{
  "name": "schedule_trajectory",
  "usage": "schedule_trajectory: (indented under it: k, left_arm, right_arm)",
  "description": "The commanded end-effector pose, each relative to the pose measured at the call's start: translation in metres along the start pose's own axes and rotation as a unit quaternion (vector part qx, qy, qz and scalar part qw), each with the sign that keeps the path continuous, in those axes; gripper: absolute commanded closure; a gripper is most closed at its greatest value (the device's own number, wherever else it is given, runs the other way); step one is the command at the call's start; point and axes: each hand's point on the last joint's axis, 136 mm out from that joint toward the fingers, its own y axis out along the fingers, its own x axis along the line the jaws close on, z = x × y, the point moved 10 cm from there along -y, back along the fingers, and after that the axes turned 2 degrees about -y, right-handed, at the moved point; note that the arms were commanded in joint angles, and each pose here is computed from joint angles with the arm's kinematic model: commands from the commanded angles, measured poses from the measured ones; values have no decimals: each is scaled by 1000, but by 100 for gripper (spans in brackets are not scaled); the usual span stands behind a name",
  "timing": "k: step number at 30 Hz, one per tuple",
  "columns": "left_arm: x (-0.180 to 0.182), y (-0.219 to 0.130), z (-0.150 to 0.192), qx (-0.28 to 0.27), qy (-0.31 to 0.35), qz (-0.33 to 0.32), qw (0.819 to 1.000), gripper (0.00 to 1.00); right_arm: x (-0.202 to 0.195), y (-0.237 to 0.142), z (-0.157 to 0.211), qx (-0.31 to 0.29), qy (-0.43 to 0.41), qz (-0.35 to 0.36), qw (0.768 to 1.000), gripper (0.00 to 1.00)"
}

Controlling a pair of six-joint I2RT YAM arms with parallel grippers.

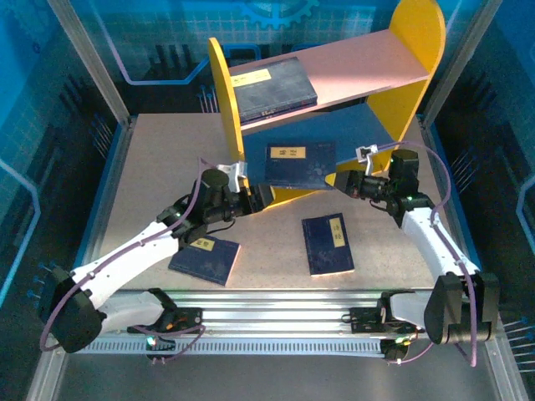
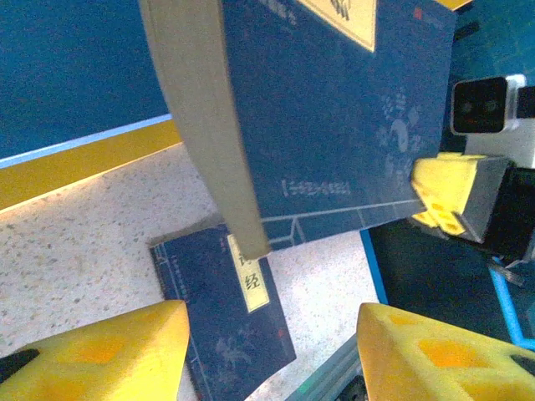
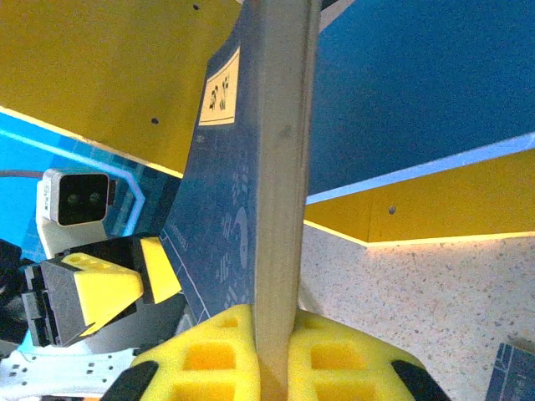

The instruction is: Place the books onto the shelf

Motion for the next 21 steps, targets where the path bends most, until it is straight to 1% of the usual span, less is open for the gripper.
schedule_trajectory:
  k: [1, 11, 15, 21]
  left_arm:
    - [-1, -17, 2, -6, 16, -27, 999, 43]
    - [18, -47, 15, -20, 18, -95, 995, 40]
    - [21, -55, 17, -28, 19, -103, 994, 38]
    - [19, -58, 14, -32, 22, -108, 993, 37]
  right_arm:
    - [8, -4, -12, 3, -47, 6, 999, 95]
    - [3, 7, -38, 21, -84, 1, 996, 95]
    - [0, 15, -45, 34, -99, -27, 994, 95]
    - [-13, 32, -53, 48, -105, -39, 993, 95]
